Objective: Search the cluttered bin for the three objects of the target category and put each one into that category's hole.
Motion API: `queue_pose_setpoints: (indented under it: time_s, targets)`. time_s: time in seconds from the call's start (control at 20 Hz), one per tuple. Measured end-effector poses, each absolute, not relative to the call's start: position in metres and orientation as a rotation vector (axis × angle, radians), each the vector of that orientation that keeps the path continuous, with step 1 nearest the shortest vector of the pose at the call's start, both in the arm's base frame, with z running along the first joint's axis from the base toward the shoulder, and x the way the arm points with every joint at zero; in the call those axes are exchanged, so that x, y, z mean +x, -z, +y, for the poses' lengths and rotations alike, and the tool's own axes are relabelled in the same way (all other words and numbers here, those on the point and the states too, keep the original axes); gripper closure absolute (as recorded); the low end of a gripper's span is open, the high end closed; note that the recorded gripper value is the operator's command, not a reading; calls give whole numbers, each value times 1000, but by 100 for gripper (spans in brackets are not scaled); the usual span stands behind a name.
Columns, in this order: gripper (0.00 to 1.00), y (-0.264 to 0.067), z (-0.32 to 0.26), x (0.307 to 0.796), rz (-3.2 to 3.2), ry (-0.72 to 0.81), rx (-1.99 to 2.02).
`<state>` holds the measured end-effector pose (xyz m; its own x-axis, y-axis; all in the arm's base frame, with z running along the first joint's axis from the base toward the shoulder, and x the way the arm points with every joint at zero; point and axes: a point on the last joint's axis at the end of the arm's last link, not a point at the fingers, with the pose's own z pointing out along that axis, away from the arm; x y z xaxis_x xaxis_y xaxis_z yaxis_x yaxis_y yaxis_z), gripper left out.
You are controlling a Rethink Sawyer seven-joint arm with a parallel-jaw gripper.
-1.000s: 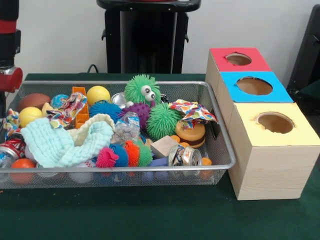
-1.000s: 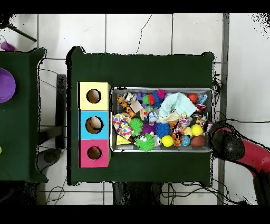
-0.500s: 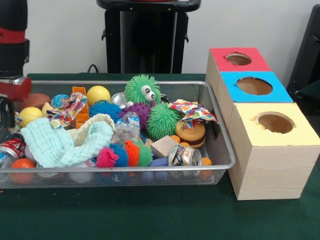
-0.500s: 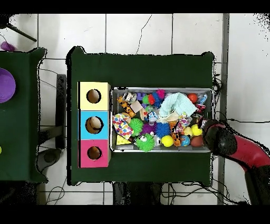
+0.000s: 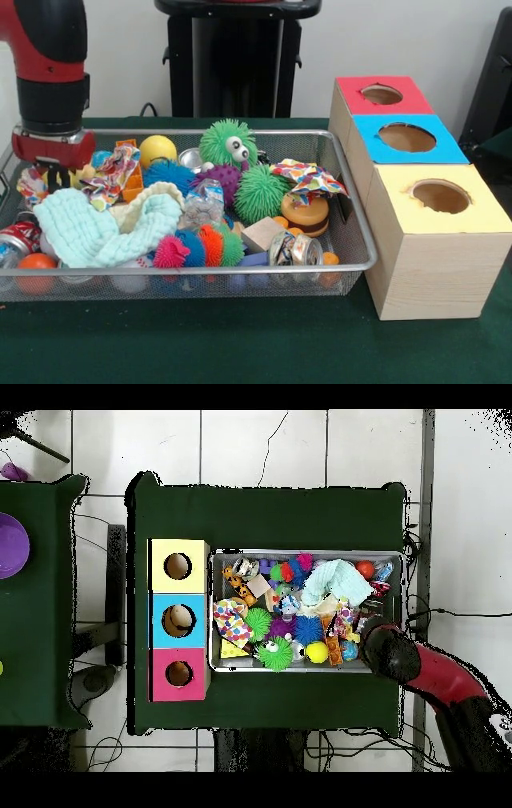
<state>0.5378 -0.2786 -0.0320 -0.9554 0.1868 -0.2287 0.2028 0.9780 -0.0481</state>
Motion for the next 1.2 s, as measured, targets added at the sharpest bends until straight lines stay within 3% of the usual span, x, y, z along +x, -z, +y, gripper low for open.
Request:
queue_pose_setpoints:
  time_s: [0.6,1.2]
  targets:
    - [100,-23,-257,490,2952,115,363]
    - [100,-7,-252,455,3015,73,420]
